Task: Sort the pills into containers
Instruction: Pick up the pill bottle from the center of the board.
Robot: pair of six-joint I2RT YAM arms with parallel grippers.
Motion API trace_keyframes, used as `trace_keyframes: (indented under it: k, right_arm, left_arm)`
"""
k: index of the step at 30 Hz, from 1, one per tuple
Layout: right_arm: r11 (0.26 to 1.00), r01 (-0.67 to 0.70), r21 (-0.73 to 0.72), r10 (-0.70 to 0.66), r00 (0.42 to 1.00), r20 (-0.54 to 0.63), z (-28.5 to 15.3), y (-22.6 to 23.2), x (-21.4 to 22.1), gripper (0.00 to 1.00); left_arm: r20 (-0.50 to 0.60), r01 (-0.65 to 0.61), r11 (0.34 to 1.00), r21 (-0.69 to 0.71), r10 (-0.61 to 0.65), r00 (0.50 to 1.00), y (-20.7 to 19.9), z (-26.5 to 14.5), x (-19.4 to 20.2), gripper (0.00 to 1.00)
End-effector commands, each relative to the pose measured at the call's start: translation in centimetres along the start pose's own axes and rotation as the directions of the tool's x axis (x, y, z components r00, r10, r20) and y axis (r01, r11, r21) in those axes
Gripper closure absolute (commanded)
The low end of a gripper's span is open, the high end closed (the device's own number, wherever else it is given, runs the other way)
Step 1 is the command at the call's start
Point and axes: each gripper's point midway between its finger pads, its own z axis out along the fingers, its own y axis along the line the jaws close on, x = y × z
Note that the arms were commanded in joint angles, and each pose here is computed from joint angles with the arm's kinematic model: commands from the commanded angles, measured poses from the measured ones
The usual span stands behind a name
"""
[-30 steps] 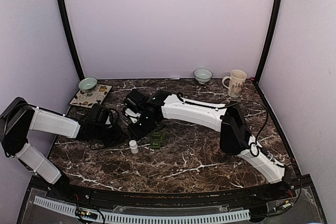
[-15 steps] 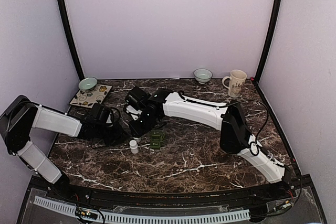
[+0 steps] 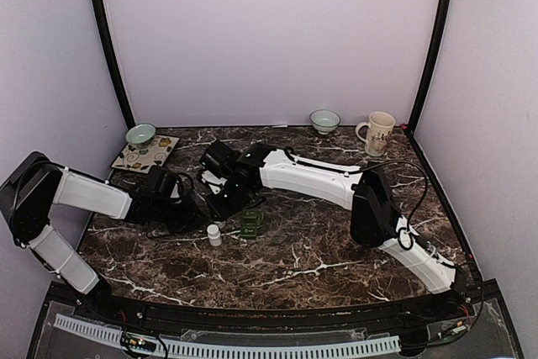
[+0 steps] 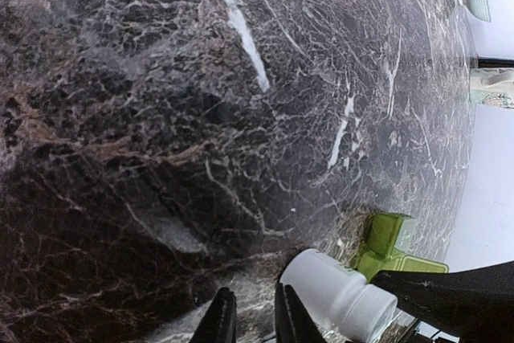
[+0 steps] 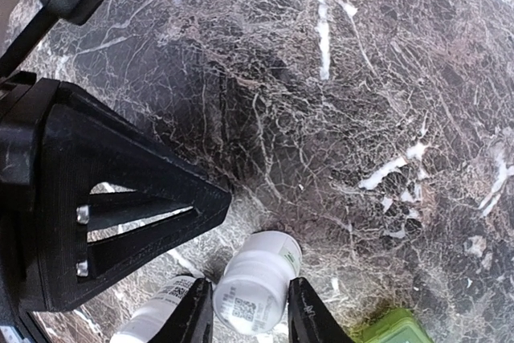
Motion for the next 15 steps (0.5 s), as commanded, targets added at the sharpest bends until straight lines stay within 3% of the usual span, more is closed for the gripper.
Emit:
trace_keyframes:
  k: [1, 12, 15]
  right_arm:
    - [1.0, -0.01, -0.001, 0.01, 1.0, 0.007, 0.7, 0.0, -0.2, 0.71]
    - [1.0, -0.006, 0.021, 0.005, 1.0, 0.023, -0.2, -0.2, -0.6, 0.89]
    - [1.0, -0.004, 0.03, 0.003, 0.999, 0.032, -0.8, -0.3, -0.7, 0.94]
  left_arm:
    - [0.01, -0.017, 0.999, 0.033, 0.017, 1.0, -1.1, -0.1, -0.7, 0.79]
    - [0.01, -0.012, 0.999, 0.032, 0.011, 1.0, -1.1, -0.1, -0.6, 0.79]
    - [0.018, -0.012, 0.999, 0.035, 0.011, 1.0, -1.2, -0.3, -0.7, 0.73]
